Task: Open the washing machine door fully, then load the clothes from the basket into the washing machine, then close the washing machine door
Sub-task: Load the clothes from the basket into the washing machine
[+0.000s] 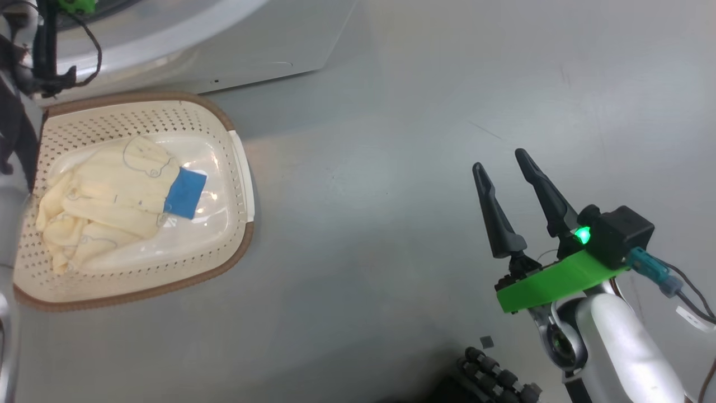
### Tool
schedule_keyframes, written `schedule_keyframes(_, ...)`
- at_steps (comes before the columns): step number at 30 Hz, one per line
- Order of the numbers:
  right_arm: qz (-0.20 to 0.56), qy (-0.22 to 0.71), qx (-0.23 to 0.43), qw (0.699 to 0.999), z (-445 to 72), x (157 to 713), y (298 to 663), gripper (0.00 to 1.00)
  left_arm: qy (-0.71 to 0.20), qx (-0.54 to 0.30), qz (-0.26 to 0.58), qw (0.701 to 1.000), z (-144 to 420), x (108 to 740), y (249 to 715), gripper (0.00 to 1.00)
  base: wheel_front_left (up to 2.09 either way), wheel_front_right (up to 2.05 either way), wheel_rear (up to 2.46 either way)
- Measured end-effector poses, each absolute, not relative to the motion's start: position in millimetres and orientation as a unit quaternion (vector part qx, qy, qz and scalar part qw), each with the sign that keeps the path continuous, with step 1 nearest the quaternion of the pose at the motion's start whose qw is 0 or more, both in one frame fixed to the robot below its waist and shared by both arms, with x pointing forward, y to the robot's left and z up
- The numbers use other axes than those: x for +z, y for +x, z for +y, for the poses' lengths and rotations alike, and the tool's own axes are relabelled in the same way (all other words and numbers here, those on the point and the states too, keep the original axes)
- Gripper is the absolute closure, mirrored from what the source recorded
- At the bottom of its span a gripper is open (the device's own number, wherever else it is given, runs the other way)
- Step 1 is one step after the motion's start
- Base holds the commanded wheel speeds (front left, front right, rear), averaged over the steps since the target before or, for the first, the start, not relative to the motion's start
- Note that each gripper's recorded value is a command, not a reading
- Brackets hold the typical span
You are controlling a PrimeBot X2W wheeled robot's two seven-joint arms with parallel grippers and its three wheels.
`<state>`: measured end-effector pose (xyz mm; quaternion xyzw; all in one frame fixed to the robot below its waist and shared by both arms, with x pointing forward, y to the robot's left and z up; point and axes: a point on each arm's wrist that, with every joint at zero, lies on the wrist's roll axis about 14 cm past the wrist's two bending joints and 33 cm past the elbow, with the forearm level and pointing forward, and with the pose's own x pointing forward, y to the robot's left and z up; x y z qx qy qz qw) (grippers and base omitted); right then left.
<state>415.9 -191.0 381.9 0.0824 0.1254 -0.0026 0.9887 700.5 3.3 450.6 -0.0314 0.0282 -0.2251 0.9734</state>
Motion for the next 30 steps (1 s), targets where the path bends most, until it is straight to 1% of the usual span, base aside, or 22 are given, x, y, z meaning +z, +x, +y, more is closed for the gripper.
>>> schedule_keyframes(9,0.148,0.084,-0.003,0.985,-188.7,367.7,409.1,0.00,-0.016,-0.200,0.020,0.980,15.7,460.6,731.6,1.00,0.00,0.00,0.00)
schedule_keyframes(19,0.172,0.077,-0.015,0.982,-195.7,353.2,401.7,0.00,-0.004,-0.166,0.037,0.985,31.9,439.0,759.5,1.00,0.00,0.00,0.00)
schedule_keyframes(26,0.180,0.079,-0.024,0.980,-200.0,349.4,397.6,0.00,-0.003,-0.147,0.032,0.989,35.5,436.5,774.4,1.00,0.00,0.00,0.00)
schedule_keyframes(30,0.184,0.082,-0.030,0.979,-202.3,346.8,396.7,0.00,-0.011,-0.131,0.006,0.991,38.7,444.6,783.4,1.00,0.00,0.00,0.00)
